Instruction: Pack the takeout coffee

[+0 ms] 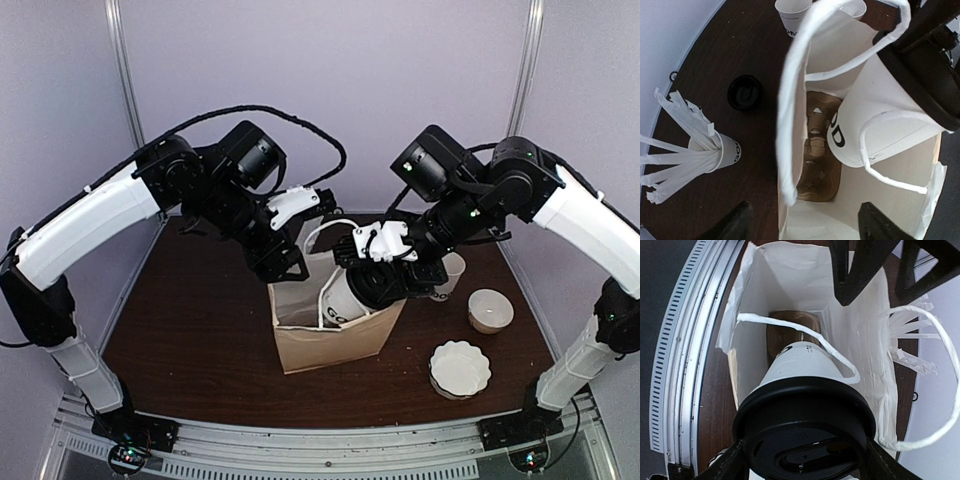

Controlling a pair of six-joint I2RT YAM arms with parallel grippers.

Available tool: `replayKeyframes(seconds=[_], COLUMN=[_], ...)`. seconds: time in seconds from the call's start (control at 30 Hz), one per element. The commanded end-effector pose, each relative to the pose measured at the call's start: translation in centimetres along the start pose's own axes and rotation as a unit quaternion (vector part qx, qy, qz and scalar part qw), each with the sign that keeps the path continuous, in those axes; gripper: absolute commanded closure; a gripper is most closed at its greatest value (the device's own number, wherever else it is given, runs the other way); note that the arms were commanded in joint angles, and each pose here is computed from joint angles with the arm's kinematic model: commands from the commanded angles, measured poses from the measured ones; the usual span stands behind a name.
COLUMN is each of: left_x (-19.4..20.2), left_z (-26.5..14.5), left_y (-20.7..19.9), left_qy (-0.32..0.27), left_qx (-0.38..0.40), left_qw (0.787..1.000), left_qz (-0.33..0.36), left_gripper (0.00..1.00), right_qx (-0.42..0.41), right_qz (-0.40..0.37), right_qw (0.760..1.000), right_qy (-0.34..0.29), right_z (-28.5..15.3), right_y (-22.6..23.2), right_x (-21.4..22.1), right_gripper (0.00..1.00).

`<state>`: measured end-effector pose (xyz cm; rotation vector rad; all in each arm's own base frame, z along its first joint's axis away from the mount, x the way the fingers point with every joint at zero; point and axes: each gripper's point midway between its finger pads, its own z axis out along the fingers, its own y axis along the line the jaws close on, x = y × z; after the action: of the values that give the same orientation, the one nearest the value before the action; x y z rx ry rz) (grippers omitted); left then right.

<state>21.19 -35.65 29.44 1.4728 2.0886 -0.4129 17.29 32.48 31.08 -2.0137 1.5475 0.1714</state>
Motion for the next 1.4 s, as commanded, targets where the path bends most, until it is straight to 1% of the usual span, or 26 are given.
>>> replayKeyframes(seconds=[0.0,0.03,0.1,0.17,0.27,0.33,0.4,0.43,0.53,0.67,0.8,0.87,1.13,1.27,1.37], left_x=[-3.3,-3.6,-3.8,-3.5,-2.2,-1.5,-1.0,-1.0,-1.5,-0.9,-0.1,0.4,1.5,2.2,2.1], left_z=[-5.1,-6.0,-7.3,-7.5,-6.1,-5.2,-4.0,-3.3,-0.4,3.4,5.7,6.8,8.9,10.0,10.0], left_y=[-1.0,-1.0,-0.6,0.9,4.3,6.7,8.2,8.4,7.2,5.6,5.2,5.1,4.1,3.7,3.4], left_qy=[-0.095,-0.109,-0.134,-0.147,-0.135,-0.122,-0.111,-0.108,-0.102,-0.086,-0.085,-0.074,-0.049,-0.035,-0.036], left_qx=[0.007,0.005,-0.013,-0.059,-0.135,-0.148,-0.142,-0.132,-0.081,-0.017,-0.002,0.004,0.033,0.045,0.053], left_qw=[0.995,0.994,0.991,0.987,0.981,0.978,0.977,0.978,0.985,0.987,0.986,0.986,0.987,0.988,0.988], left_qz=[-0.001,-0.001,-0.003,-0.009,-0.033,-0.078,-0.113,-0.116,-0.113,-0.133,-0.144,-0.147,-0.147,-0.142,-0.141], left_gripper=[0.08,0.03,0.02,0.02,0.03,0.03,0.02,0.03,0.08,0.13,0.13,0.14,0.16,0.18,0.19], right_qx=[-0.010,-0.017,-0.039,-0.052,-0.051,-0.047,-0.045,-0.044,-0.052,-0.037,-0.005,0.013,0.063,0.091,0.092], right_qz=[-0.025,-0.032,-0.043,-0.052,-0.057,-0.061,-0.068,-0.073,-0.089,-0.085,-0.082,-0.085,-0.124,-0.131,-0.135], right_qw=[1.000,0.999,0.998,0.997,0.997,0.997,0.997,0.996,0.994,0.995,0.996,0.994,0.983,0.978,0.978], right_qy=[0.008,0.006,0.001,-0.007,-0.005,0.004,0.014,0.019,0.024,0.024,0.045,0.062,0.122,0.133,0.133], right_z=[-1.1,-1.3,-1.9,-2.4,-2.5,-2.3,-2.0,-2.0,-2.1,-1.8,-0.3,0.6,3.0,3.7,4.1], right_y=[2.4,3.0,4.3,5.3,5.7,5.7,5.9,6.0,6.7,6.2,5.2,4.7,3.9,3.1,3.3], right_x=[0.7,0.9,1.2,1.5,2.0,2.4,2.6,2.8,3.1,3.0,3.3,3.5,4.4,4.3,4.0], right_gripper=[0.36,0.36,0.36,0.36,0.36,0.36,0.36,0.36,0.36,0.36,0.36,0.36,0.38,0.39,0.40])
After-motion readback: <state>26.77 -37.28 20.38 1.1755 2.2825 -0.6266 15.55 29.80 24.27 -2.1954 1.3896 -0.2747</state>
